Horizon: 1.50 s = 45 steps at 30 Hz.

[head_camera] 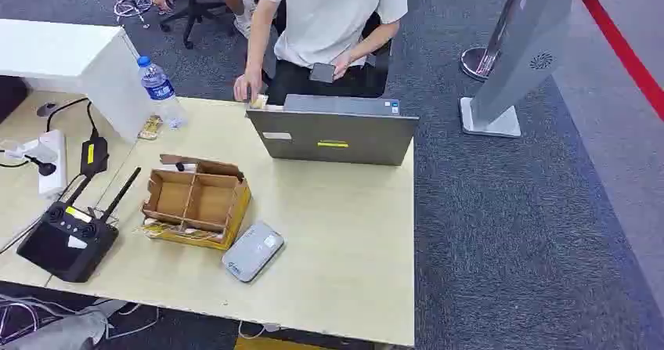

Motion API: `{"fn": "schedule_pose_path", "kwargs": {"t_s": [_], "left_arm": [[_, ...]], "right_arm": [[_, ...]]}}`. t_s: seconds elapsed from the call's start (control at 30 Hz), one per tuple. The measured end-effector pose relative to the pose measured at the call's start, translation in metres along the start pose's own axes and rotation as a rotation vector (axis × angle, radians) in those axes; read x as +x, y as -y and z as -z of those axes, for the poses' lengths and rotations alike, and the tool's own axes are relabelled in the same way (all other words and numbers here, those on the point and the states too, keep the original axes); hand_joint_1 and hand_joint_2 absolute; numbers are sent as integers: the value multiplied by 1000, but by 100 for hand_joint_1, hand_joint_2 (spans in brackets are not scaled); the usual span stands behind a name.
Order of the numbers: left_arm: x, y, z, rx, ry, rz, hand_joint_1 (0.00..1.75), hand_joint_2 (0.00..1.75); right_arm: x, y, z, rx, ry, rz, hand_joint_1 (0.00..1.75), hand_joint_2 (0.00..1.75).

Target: Pass the card to the sensor for recognition and then transmit it.

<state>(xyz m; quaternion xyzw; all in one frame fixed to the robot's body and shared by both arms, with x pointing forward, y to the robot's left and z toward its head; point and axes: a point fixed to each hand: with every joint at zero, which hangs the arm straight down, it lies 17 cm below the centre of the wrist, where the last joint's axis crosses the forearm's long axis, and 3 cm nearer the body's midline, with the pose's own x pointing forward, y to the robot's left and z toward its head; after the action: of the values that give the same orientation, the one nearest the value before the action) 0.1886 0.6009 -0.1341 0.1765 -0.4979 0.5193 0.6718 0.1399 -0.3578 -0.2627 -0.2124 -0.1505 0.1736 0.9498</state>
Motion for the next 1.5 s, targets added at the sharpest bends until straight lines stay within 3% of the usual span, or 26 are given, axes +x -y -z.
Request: {"fn": "schedule_pose_path", "kwargs": {"t_s": [0.27, 0.5, 0.67, 0.97, 1.5], "left_arm": [[119, 6, 30, -58, 296, -257, 0, 175], [218, 30, 24, -200, 576, -409, 0, 175], [265, 53, 11, -274, 715, -392, 0, 175], [296, 120, 10, -336, 760, -150, 0, 175], [297, 313, -10, -525, 774, 356, 0, 175]], "right_arm": [[0, 1, 0, -10, -11, -55, 0, 175], [0, 0, 0, -10, -11, -101, 0, 175], [1, -2, -1, -7, -9, -116, 0, 175], [3, -5, -1, -2, -14, -132, 0, 175], [7, -12, -3, 7, -17, -163, 0, 175]]}}
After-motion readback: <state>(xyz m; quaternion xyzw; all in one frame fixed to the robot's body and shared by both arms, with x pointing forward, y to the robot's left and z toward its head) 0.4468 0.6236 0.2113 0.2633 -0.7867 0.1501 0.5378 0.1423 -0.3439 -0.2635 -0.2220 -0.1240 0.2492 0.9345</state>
